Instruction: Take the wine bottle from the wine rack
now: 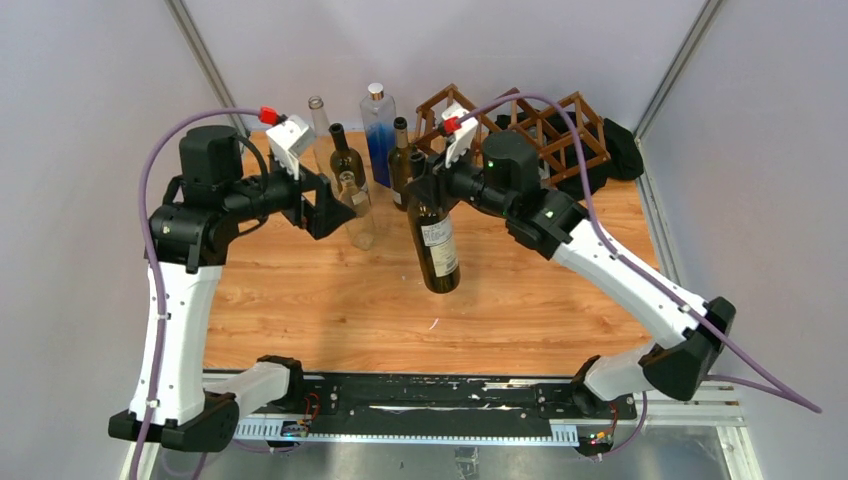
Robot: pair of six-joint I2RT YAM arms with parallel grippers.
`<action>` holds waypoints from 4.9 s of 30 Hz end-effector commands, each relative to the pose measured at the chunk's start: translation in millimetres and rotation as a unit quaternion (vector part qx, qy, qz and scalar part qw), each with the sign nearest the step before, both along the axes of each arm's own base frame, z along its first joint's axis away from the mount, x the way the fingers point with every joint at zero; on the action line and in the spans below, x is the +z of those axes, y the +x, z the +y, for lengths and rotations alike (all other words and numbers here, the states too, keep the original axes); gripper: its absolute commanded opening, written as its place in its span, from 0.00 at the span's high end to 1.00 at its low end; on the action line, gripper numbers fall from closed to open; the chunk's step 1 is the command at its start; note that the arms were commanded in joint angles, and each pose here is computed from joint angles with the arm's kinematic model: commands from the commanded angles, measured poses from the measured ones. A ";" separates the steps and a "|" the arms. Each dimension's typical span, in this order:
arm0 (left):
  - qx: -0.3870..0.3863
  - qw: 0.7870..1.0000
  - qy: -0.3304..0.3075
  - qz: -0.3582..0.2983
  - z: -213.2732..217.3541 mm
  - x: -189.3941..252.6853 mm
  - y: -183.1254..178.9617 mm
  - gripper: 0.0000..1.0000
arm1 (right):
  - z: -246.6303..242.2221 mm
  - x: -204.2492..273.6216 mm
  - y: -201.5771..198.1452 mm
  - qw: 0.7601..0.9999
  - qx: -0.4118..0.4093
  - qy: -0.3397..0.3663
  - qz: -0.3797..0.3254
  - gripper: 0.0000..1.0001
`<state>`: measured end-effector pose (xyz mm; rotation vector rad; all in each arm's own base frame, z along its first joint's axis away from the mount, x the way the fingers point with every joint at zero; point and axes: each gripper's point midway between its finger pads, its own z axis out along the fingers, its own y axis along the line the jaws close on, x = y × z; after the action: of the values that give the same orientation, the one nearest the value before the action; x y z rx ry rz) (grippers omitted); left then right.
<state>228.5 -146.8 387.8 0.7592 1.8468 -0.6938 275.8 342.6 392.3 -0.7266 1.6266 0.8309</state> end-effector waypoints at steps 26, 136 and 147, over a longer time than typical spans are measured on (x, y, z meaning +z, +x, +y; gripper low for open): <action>0.097 0.993 0.029 -0.055 42.5 37.2 5.1 0.00 | 78.9 -38.5 159.0 0.972 -0.086 0.127 -0.178 1.00; 0.072 0.995 0.050 -0.042 40.7 -9.6 4.9 0.00 | -250.7 -226.8 94.8 0.884 -0.376 0.093 0.261 1.00; -0.014 0.995 0.073 -0.064 28.1 -31.4 1.2 0.00 | -215.4 -231.6 5.9 0.892 -0.288 0.076 0.340 1.00</action>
<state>231.1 -113.2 358.4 0.7903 1.8605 -0.5143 295.2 101.9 131.9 0.3581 2.2600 0.6464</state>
